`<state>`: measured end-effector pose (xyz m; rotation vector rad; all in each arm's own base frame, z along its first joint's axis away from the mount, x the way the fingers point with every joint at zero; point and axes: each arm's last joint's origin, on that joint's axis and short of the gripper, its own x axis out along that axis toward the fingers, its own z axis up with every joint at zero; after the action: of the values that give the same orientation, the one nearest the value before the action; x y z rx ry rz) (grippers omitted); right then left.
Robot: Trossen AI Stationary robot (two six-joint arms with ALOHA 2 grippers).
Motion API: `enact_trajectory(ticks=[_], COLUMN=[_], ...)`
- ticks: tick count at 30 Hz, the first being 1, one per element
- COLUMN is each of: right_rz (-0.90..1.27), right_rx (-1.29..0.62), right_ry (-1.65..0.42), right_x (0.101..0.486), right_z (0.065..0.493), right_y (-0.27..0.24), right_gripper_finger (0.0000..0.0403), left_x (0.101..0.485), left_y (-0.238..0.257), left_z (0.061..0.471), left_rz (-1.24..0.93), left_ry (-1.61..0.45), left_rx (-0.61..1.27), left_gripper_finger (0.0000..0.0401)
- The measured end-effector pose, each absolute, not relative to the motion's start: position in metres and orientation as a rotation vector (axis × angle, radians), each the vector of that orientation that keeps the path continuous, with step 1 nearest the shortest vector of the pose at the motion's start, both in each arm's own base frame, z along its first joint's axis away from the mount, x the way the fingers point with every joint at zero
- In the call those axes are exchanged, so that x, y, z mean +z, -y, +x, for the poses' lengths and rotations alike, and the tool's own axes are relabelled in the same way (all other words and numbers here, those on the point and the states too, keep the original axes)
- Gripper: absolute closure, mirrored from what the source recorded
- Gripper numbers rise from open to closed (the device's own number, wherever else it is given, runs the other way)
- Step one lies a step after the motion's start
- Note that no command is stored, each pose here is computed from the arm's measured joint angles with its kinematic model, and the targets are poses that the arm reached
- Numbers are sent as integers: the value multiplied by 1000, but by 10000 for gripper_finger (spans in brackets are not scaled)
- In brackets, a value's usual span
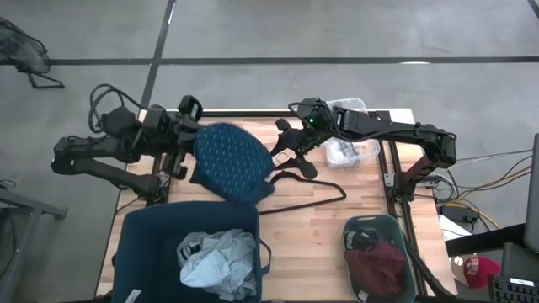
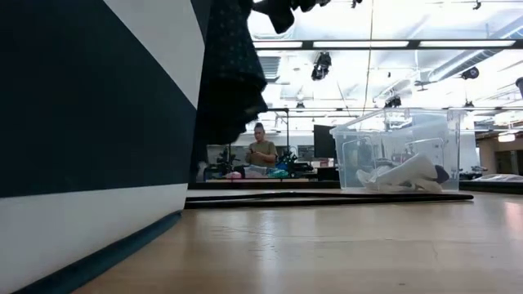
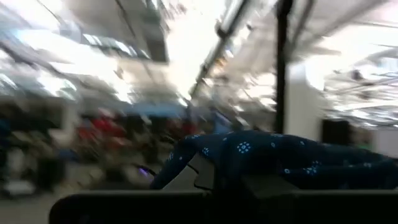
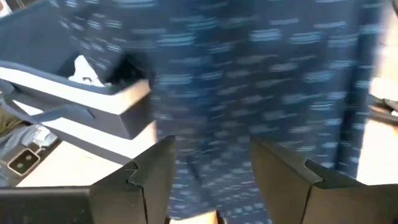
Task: Pick & Place Cloths
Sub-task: Put the blue shirt into the blue laundry bin
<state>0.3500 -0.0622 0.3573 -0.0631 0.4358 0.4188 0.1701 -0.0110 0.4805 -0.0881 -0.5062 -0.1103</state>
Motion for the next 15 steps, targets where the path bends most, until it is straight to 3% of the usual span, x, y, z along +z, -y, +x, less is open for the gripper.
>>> enact_trajectory(ticks=[9, 15], right_rz=[-22, 9], right_rx=[388, 367], right_ry=[-513, -565], right_x=[333, 314], right_z=[345, 340], right_y=[76, 85], right_gripper_finger=[229, 247], left_x=[491, 464], left_y=[34, 53], left_z=[140, 140], left_rz=[-218, -203], left_ry=[309, -22], left_rx=[-418, -525], left_gripper_finger=[384, 383])
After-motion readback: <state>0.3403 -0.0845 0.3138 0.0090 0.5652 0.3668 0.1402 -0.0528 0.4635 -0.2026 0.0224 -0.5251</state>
